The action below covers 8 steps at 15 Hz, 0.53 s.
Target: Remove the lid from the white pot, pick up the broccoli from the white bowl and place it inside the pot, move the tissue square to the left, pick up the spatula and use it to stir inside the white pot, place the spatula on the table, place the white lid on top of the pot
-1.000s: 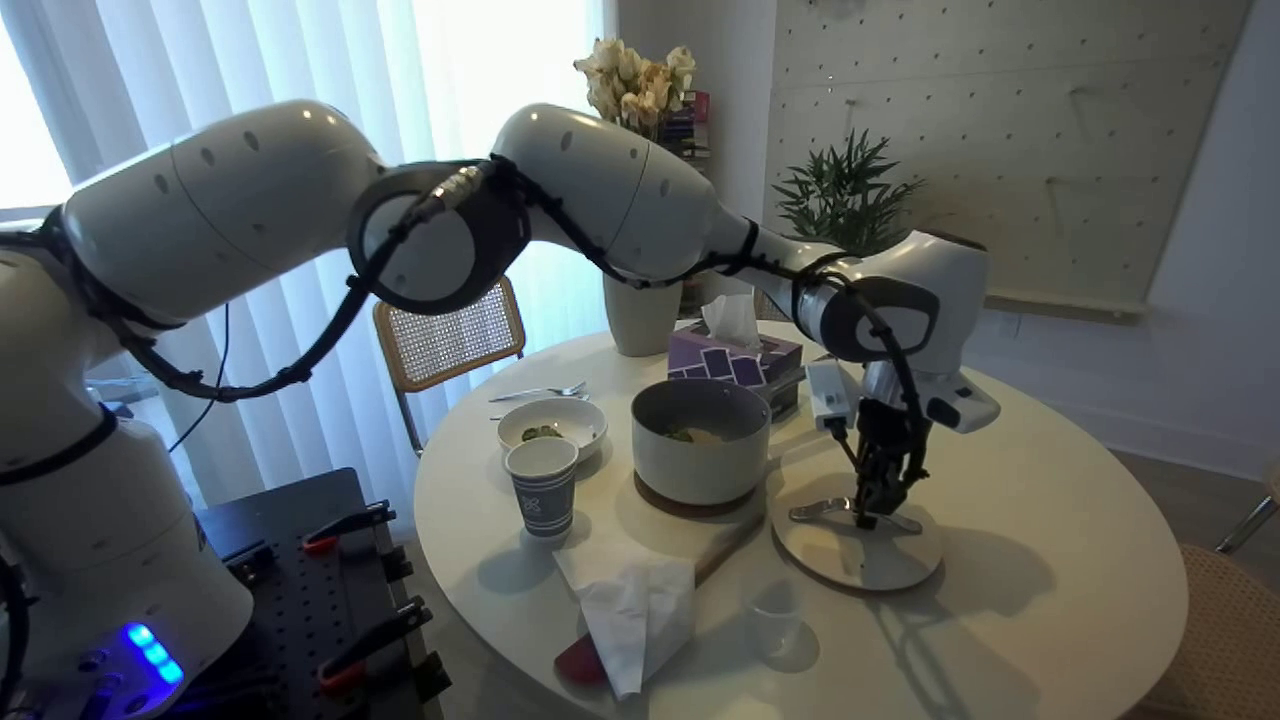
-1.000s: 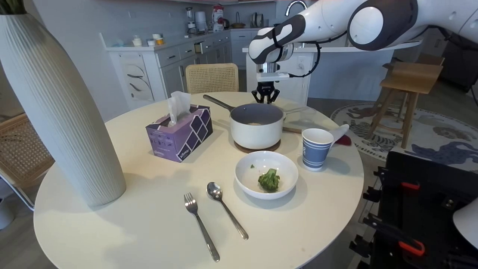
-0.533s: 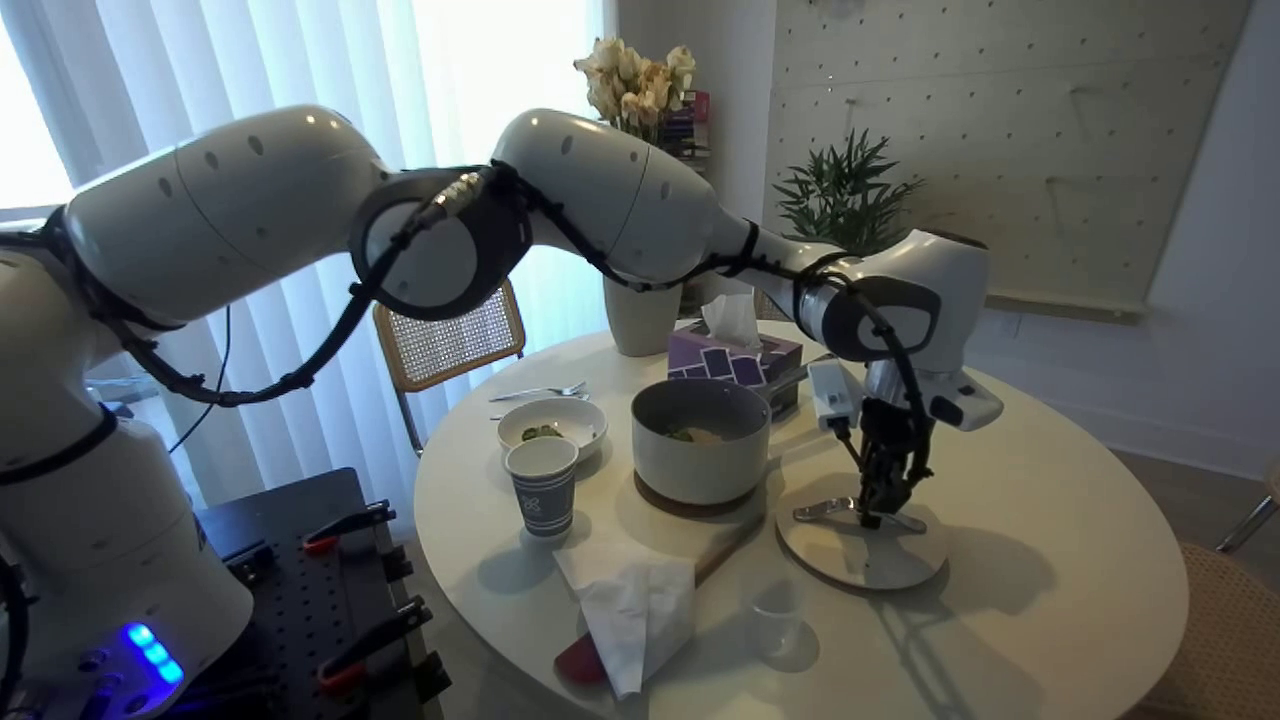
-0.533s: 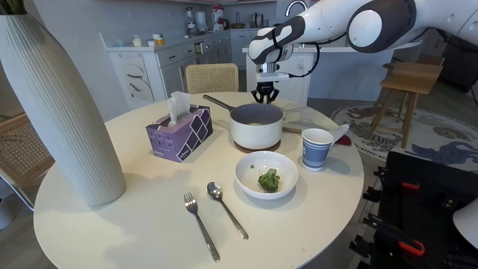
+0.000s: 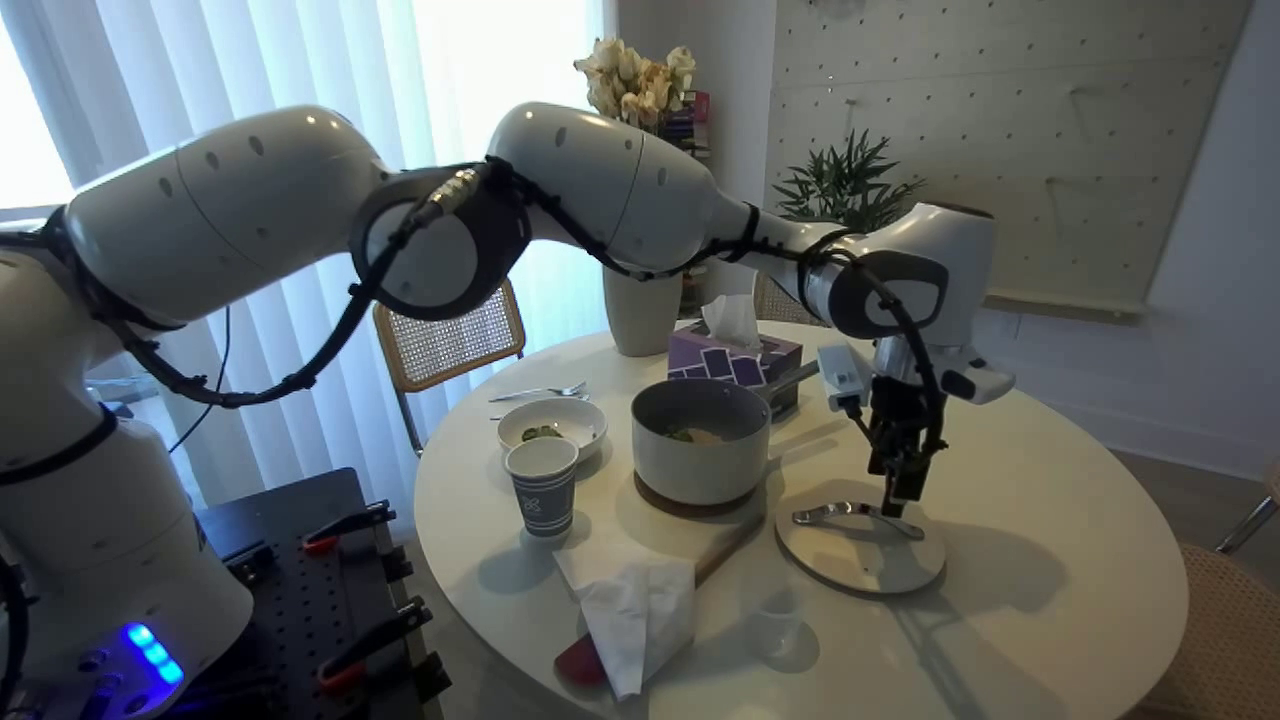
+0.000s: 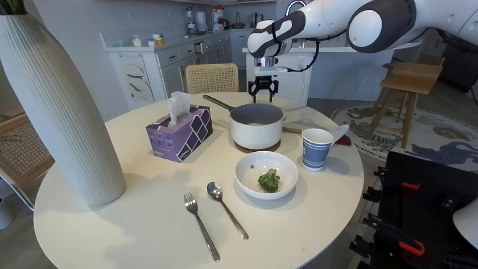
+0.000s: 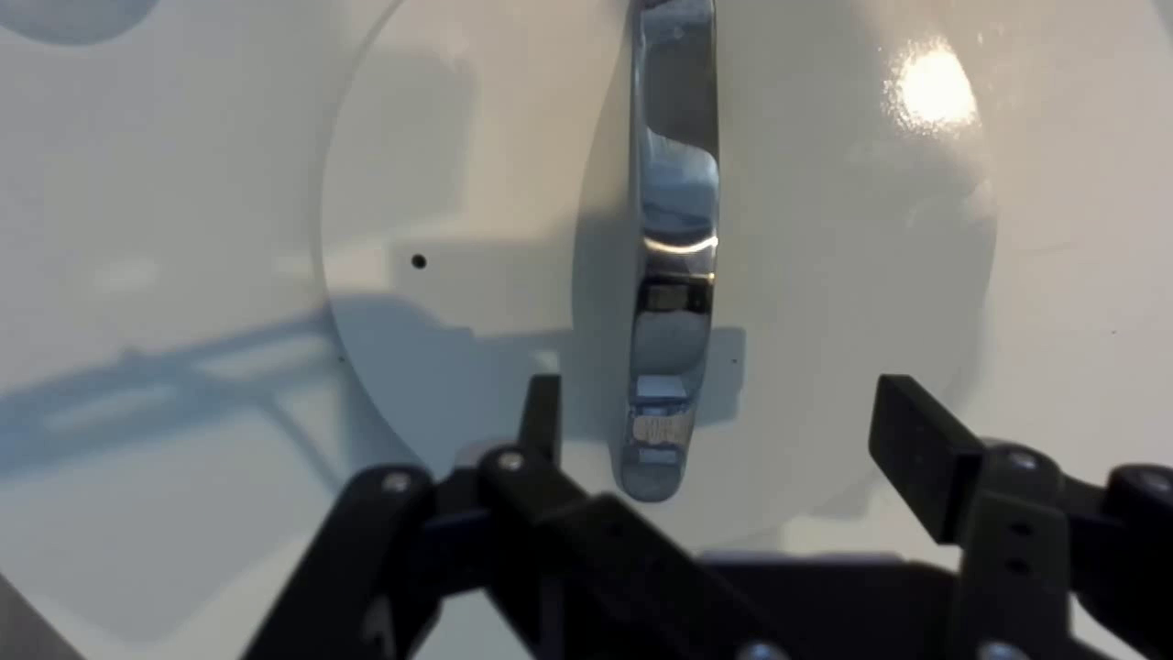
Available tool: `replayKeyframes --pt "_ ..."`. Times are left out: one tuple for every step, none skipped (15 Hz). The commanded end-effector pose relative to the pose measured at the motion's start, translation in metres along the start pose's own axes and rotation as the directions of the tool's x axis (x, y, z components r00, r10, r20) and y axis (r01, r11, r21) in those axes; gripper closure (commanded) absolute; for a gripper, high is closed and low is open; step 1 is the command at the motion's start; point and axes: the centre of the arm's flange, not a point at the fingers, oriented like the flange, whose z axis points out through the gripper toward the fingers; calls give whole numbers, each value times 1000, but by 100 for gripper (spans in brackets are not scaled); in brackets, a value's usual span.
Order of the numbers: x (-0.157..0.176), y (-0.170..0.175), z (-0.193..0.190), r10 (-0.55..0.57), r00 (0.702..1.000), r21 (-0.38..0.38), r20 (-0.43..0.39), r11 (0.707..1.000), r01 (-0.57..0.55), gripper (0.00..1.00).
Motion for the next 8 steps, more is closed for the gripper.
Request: replayKeyframes --pt "2 -6 -27 -23 1000 -43 10 999 24 0" --pt "-3 -6 -35 -33 999 -57 10 998 33 0" --pt "-7 -5 -41 -41 999 -71 9 997 42 0" --pt "-13 -4 -51 -56 998 -83 3 995 56 0" --pt "-19 -3 -60 -72 997 -88 0 994 72 0" --pt "-25 -2 -70 -93 996 -93 -6 991 92 0" --pt "-32 0 -81 -114 993 -99 -16 989 112 0" --pt "-39 2 -94 -143 989 -102 -25 985 140 0"
